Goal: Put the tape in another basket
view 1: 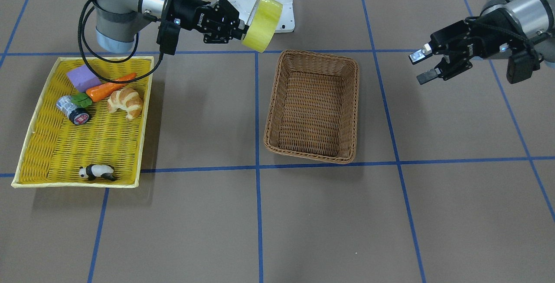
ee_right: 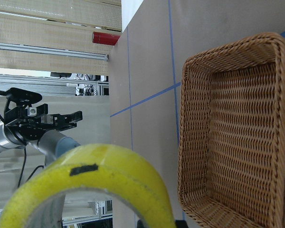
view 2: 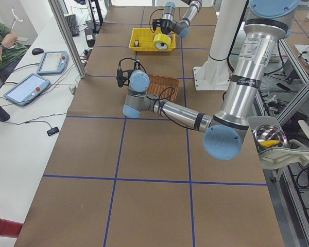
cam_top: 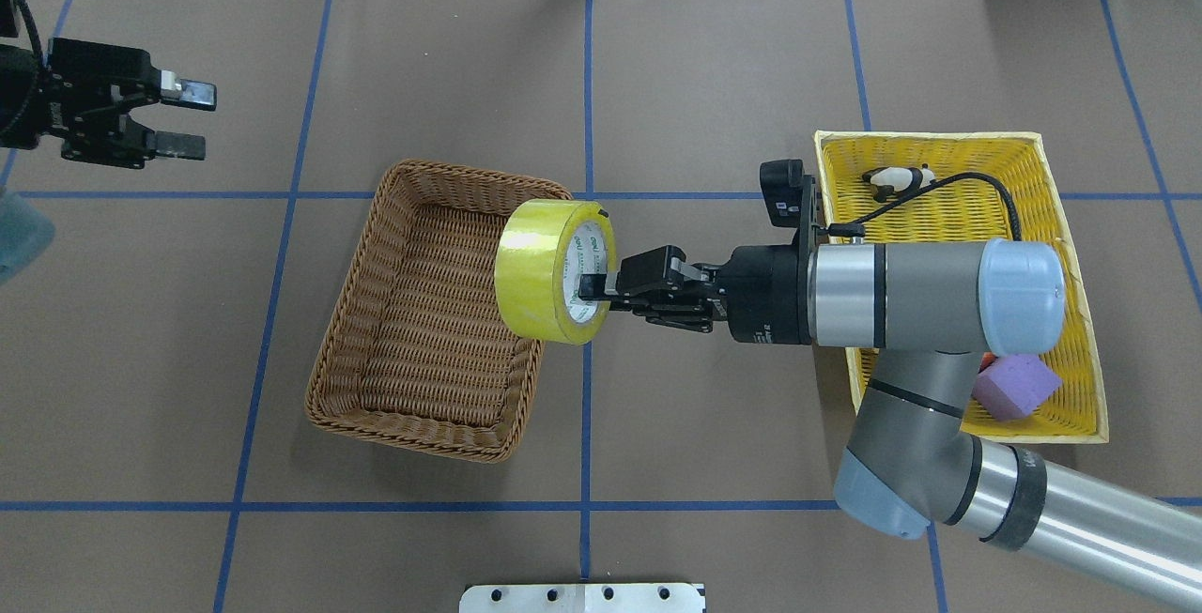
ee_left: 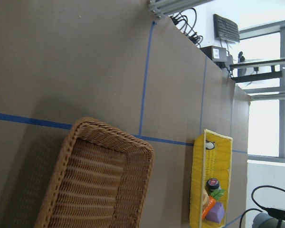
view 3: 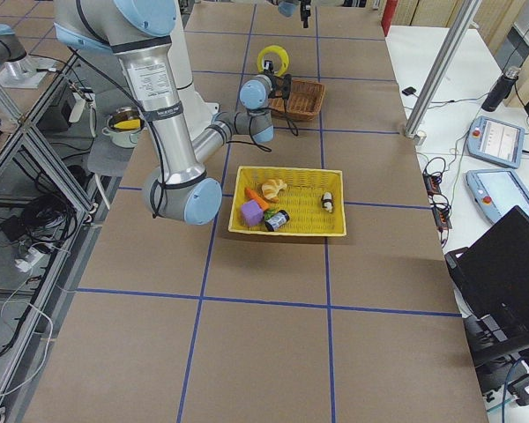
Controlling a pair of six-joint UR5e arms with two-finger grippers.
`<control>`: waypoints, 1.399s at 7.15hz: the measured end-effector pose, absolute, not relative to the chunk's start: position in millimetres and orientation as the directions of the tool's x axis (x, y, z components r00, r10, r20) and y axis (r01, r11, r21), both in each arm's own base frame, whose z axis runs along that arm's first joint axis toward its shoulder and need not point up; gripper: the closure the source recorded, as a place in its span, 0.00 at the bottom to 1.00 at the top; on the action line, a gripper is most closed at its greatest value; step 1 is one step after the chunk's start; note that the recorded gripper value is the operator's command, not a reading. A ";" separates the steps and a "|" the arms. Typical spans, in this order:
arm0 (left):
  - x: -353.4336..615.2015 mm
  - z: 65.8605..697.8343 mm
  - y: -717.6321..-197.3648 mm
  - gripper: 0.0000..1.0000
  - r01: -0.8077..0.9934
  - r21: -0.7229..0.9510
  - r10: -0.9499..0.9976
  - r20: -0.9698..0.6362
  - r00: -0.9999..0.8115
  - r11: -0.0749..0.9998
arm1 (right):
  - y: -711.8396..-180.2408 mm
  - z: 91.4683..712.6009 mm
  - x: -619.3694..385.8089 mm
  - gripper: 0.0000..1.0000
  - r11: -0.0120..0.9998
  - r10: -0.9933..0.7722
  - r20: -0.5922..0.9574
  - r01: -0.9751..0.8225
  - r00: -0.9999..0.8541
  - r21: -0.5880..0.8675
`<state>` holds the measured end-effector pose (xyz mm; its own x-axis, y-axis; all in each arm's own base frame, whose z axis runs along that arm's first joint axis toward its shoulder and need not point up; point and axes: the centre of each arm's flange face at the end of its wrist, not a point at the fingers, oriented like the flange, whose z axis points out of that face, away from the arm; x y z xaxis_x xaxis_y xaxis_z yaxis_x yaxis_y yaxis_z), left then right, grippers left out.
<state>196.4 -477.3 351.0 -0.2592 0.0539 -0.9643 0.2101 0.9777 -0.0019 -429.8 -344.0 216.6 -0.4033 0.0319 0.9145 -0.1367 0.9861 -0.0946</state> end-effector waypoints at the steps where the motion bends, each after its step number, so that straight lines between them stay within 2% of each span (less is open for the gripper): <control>1: 216.6 345.8 -464.8 0.09 0.229 -0.010 0.074 -0.932 -0.354 0.973 | -335.6 215.4 -434.4 1.00 0.985 0.030 0.903 -0.138 -0.429 -0.099; 4: 257.7 327.4 -449.3 0.02 0.085 -0.300 -0.181 -0.752 -0.634 0.950 | -325.1 203.1 -430.1 1.00 0.986 0.020 0.881 -0.135 -0.473 -0.095; 7: 281.6 309.0 -437.8 0.02 -0.032 -0.341 -0.271 -0.683 -0.678 0.939 | -319.7 183.3 -432.2 1.00 0.989 0.018 0.864 -0.118 -0.504 -0.090; 10: 303.8 266.7 -419.3 0.02 -0.140 -0.303 -0.310 -0.640 -0.703 0.943 | -318.6 181.4 -437.8 1.00 0.990 0.022 0.865 -0.109 -0.502 -0.089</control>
<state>303.8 -419.3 266.7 -0.7026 -0.3102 -0.6404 -0.1395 0.9426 -0.3035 -437.8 -318.6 181.4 -0.5016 0.0224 0.8648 -0.1092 0.9900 -0.0890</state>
